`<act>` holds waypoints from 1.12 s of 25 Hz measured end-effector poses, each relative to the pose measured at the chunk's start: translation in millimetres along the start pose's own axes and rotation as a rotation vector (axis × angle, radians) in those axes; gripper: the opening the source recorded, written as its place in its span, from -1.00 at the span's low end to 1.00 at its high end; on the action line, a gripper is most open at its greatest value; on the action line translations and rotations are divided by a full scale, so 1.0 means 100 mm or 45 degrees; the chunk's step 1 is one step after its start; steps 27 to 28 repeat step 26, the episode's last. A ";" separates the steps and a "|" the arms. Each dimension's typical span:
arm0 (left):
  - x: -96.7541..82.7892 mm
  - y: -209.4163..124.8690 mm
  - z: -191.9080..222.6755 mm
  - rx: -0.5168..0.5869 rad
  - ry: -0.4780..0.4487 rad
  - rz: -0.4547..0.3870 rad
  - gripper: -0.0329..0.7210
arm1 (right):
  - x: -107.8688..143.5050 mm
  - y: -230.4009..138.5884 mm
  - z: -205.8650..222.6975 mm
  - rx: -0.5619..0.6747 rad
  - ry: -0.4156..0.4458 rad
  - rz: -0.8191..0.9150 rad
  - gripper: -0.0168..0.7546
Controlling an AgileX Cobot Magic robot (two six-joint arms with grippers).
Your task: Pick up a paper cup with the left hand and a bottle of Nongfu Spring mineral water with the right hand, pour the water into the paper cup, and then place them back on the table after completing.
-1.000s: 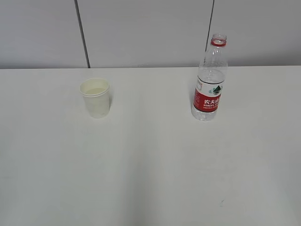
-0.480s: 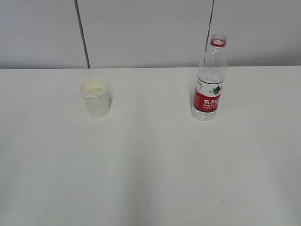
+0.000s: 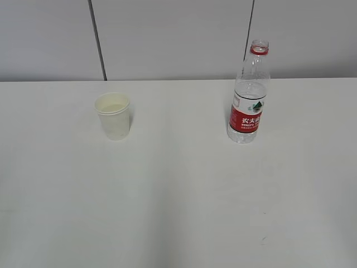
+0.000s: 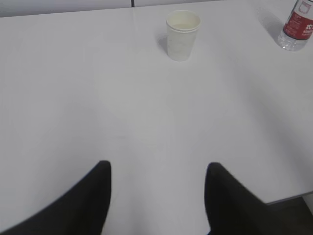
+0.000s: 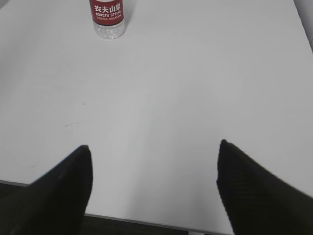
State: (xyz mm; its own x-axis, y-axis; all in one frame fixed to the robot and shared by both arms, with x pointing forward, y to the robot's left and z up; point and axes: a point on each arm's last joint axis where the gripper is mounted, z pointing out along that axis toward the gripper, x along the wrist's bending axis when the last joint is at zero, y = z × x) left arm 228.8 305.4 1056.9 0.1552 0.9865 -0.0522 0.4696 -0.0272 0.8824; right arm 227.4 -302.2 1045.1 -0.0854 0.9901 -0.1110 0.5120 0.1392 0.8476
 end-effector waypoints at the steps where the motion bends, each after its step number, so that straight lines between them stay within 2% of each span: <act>1: 0.00 0.00 0.00 0.000 0.000 0.000 0.10 | 0.00 0.00 0.00 0.000 0.000 0.000 0.57; 19: -0.04 0.00 0.00 0.004 -0.051 -0.026 -0.26 | 0.00 0.00 0.00 -0.002 0.000 0.000 0.57; 28: -0.04 0.00 0.00 0.004 -0.052 -0.026 -0.28 | 0.00 0.00 0.00 -0.002 0.000 -0.001 0.57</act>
